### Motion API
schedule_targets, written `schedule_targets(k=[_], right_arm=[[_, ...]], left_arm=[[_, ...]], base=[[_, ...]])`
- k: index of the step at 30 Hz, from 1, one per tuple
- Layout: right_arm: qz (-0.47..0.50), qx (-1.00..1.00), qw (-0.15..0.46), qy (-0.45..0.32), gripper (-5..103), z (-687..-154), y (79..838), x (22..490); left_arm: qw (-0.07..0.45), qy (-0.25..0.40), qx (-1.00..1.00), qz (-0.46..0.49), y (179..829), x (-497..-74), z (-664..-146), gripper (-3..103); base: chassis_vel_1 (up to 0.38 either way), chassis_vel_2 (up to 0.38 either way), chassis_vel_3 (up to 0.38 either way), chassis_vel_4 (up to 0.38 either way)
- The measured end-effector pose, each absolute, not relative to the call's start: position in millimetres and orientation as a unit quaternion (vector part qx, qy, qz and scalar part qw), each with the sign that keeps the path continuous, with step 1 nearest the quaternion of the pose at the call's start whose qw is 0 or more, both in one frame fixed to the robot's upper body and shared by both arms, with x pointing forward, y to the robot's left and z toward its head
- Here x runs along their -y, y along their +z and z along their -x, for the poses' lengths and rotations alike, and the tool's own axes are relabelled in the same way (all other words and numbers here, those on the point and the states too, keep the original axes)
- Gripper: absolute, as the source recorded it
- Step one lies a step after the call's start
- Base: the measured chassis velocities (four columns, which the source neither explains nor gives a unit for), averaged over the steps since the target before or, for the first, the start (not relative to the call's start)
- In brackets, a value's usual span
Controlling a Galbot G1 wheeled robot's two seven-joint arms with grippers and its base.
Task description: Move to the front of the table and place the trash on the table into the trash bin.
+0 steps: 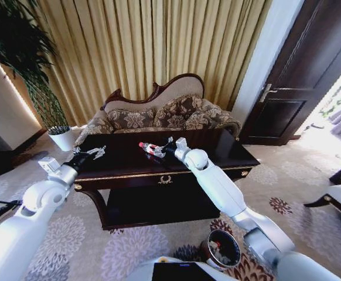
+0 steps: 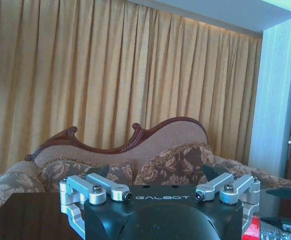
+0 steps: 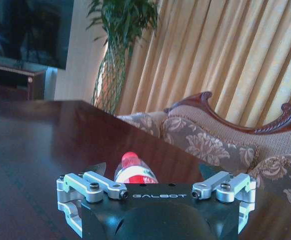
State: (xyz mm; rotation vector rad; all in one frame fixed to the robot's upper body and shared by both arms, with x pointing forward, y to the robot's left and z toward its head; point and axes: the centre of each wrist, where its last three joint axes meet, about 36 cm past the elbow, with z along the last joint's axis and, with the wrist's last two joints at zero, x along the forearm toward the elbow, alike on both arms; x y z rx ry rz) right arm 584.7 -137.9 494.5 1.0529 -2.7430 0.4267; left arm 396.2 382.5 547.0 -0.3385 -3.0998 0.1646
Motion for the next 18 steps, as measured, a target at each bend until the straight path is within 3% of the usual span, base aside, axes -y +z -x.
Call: schedule_targets(k=[18], right_arm=[[-0.345,0.913,0.123,0.179,100,-591.4,474.0,135.6]], left_arm=[[0.010,0.060,0.993,0.105,542.1,-384.9,-397.6,100]], base=[[0.000,0.000,0.000,0.000]])
